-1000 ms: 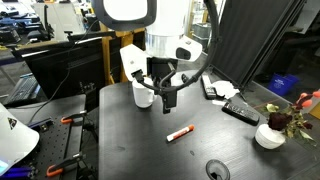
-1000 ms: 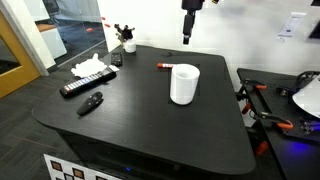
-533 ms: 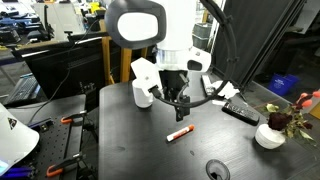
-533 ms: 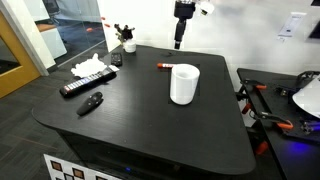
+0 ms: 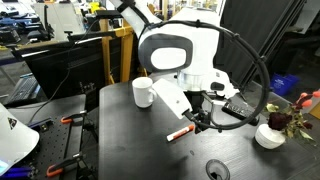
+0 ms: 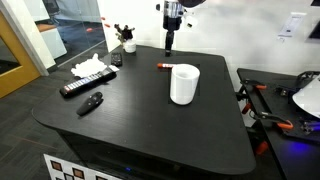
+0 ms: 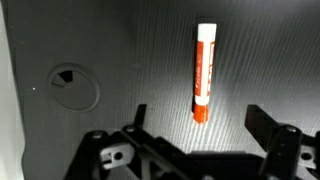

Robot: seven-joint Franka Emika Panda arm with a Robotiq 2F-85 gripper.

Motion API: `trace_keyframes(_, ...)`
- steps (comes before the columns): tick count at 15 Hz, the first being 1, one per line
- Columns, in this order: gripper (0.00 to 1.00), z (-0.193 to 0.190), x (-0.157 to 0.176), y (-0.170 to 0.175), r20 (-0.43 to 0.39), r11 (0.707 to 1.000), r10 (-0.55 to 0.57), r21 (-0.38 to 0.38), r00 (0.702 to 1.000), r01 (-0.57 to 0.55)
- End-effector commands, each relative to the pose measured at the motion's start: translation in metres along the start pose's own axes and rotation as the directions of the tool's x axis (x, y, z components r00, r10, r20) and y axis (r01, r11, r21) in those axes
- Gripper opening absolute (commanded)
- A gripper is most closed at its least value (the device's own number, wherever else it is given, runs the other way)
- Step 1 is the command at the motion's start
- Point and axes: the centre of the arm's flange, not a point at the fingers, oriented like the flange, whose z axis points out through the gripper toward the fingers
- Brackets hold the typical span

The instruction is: Put the marker inside the cup

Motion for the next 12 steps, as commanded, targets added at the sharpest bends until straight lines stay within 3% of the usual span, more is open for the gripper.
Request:
trace_keyframes(1, 1.0, 0.021, 0.024, 0.008, -0.013, 0.999, -0.042, -0.005, 0.999, 0.042)
trace_keyframes(9, 1.0, 0.061, 0.041, 0.007, 0.018, 0.999, -0.052, -0.015, 0.999, 0.052)
trace_keyframes(10, 0.8, 0.064, 0.043, 0.007, 0.017, 0.998, -0.053, -0.013, 0.998, 0.053)
trace_keyframes(12, 0.68, 0.069, 0.045, 0.007, 0.015, 0.999, -0.053, -0.01, 0.999, 0.053)
